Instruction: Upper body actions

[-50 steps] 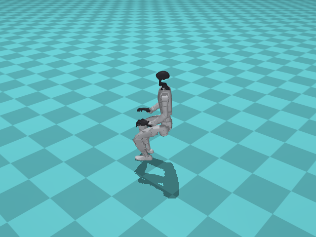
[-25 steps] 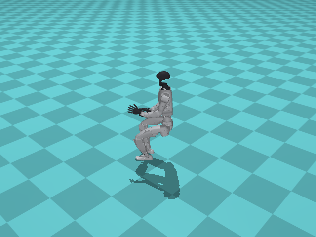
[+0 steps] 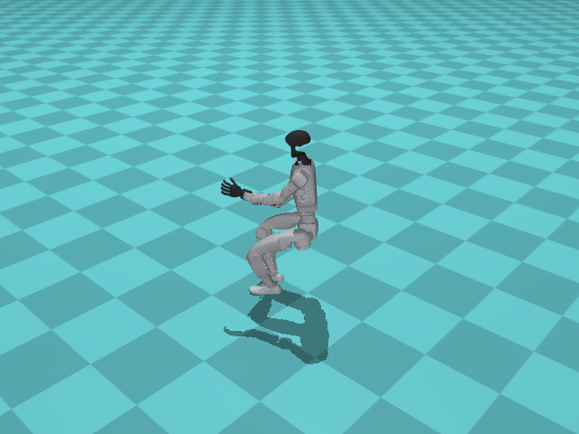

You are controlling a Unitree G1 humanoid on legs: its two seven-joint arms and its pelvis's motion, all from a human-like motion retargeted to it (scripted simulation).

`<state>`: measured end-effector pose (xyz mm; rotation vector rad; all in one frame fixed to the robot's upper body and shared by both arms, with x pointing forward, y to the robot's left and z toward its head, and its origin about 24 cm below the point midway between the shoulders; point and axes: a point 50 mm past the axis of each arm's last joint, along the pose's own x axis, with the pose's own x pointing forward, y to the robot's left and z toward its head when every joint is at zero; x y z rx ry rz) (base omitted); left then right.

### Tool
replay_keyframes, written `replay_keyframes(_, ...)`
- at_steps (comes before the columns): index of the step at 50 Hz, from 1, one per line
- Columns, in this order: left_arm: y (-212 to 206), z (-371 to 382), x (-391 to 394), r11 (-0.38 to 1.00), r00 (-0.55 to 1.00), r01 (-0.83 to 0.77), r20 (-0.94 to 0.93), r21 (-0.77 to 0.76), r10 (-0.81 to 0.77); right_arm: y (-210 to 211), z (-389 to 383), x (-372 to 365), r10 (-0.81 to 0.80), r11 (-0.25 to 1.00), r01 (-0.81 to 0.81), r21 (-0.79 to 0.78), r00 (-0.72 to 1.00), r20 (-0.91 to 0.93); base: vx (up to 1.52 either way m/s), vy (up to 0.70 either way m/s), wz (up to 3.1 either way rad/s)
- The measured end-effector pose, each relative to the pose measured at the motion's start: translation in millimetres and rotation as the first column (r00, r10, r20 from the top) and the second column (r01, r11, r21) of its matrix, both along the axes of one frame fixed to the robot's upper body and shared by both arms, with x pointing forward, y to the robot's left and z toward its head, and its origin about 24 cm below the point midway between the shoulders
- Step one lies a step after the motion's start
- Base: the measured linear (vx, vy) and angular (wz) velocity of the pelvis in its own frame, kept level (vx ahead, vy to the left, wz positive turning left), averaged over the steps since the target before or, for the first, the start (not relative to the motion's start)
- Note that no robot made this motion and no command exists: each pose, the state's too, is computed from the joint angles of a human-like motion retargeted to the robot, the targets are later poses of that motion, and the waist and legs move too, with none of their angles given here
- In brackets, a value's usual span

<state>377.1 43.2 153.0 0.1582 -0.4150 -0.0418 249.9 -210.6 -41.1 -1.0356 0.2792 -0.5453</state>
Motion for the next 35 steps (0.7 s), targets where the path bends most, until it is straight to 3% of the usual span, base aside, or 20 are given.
replay_keyframes(15, -3, 3, 8, 0.999, 0.994, 0.028, -0.103, -0.036, -0.031, 3, 6, 5, 0.018, 1.000, -0.018, -0.006, 1.000, 0.022, 0.00, 0.00, 0.00)
replay_keyframes(29, -23, -16, 8, 0.945, 0.896, 0.295, -0.304, -0.137, -0.324, 4, 7, 7, 0.022, 1.000, -0.022, -0.001, 0.999, 0.029, 0.00, 0.00, 0.00)
replay_keyframes(35, -23, -13, 8, 0.948, 0.903, 0.292, -0.292, -0.124, -0.316, 5, 8, 8, 0.027, 1.000, -0.027, -0.002, 0.999, 0.029, 0.00, 0.00, 0.00)
